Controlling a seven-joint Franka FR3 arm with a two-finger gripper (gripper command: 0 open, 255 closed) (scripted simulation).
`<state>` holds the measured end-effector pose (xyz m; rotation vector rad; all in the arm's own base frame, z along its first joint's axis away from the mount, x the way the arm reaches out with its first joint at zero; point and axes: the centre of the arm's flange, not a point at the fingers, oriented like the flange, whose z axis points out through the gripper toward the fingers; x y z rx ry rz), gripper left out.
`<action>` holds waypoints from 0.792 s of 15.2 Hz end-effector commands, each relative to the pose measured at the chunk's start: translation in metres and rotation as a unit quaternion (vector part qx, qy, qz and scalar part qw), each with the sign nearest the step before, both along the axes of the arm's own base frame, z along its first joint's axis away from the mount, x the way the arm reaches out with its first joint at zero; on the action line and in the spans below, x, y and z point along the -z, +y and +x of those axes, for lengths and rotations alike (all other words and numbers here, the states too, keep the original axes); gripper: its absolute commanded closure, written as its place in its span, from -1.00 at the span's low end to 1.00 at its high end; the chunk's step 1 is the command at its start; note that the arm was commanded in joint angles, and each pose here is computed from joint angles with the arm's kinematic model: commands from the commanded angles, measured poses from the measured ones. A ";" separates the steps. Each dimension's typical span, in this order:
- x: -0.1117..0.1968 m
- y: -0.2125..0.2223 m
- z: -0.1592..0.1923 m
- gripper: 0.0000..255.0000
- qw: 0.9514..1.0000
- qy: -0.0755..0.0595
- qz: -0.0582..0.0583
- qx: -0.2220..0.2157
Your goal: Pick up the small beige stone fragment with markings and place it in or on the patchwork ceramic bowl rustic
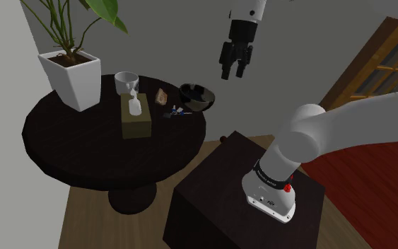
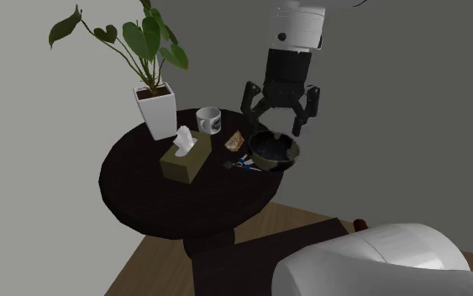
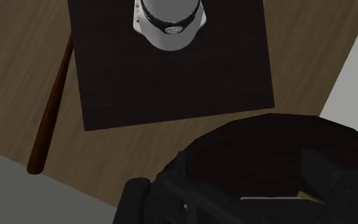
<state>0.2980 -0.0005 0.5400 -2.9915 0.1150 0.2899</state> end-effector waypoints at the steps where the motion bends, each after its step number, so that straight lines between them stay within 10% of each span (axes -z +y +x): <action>1: 0.000 0.000 0.000 -1.00 1.000 0.000 0.000 0.000; 12: 0.082 0.061 0.095 -1.00 0.990 -0.038 -0.084 0.110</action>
